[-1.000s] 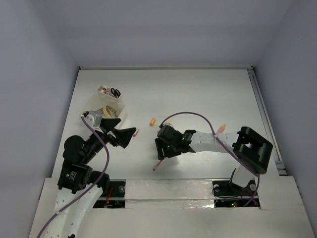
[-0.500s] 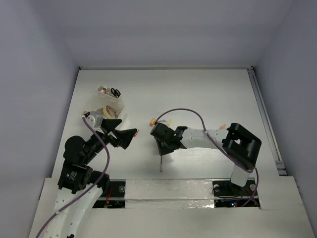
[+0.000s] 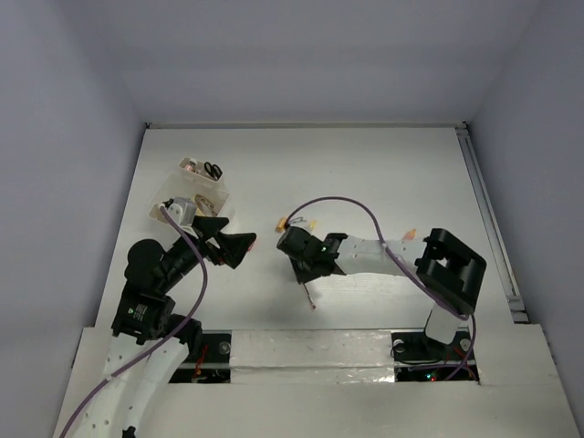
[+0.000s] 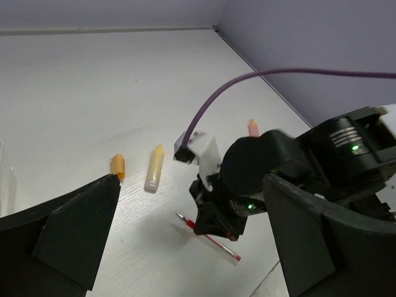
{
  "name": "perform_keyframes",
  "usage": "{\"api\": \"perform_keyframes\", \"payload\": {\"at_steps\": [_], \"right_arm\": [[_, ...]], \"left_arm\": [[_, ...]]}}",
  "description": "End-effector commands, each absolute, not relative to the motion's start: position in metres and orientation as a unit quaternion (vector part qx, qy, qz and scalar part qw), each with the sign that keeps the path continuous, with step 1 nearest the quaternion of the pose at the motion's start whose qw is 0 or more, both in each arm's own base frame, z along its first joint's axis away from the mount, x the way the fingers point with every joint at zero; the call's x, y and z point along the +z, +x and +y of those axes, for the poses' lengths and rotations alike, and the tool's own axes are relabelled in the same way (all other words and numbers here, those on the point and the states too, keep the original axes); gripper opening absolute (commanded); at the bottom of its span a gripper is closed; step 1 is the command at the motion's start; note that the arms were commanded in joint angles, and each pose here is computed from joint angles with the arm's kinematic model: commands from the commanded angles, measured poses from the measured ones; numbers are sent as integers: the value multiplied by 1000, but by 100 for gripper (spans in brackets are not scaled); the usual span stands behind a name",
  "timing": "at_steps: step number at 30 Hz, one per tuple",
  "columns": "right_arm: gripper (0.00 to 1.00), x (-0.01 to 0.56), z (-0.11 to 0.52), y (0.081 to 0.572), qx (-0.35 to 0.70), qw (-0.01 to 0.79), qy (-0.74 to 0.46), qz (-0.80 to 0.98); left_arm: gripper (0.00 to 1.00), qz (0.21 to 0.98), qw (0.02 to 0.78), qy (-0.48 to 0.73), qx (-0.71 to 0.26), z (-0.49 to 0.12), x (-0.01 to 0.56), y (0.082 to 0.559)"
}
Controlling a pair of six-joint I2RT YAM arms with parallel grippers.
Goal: Sort the stationery into containers
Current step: Pick up the pen from the center of the board.
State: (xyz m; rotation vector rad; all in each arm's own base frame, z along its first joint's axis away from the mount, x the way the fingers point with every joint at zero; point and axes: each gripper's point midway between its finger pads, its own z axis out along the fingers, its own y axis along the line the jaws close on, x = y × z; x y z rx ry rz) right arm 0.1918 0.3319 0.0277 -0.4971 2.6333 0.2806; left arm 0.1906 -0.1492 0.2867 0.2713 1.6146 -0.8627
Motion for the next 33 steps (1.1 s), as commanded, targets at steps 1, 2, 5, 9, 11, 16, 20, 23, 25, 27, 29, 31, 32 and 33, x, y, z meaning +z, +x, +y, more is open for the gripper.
{"api": "perform_keyframes", "payload": {"at_steps": [1,2,5,9,11,16,20,23,25,27,29,31,32,33], "right_arm": [[0,110,358,231,168,358,-176,902],[0,131,363,239,189,382,-170,889],[0,212,387,255,286,462,-173,821],[0,290,408,264,375,534,-177,737],[0,322,418,269,415,563,-173,694],[0,352,446,271,496,553,-167,649],[0,368,463,258,545,532,-187,620],[0,370,466,252,563,523,-191,611],[0,370,464,248,570,519,-192,607],[0,371,462,245,575,519,-192,603],[0,372,458,245,571,523,-191,604],[0,373,453,244,566,526,-186,606],[0,373,452,243,568,524,-188,606],[0,374,452,239,573,520,-193,604]], "left_arm": [[99,703,580,121,-393,-160,281,197],[99,705,574,122,-398,-162,280,197],[99,704,548,153,-425,-174,273,190],[99,695,529,177,-453,-184,271,183],[99,699,529,175,-448,-184,269,185],[90,717,528,149,-429,-179,261,198],[78,734,520,133,-416,-176,251,204],[74,743,522,116,-403,-169,247,212],[68,746,523,110,-397,-168,246,214],[63,747,528,103,-391,-164,247,216],[60,747,539,92,-378,-158,250,220],[60,743,552,85,-370,-153,254,221],[60,741,555,84,-369,-153,255,220],[58,739,560,81,-365,-150,257,221]]}}
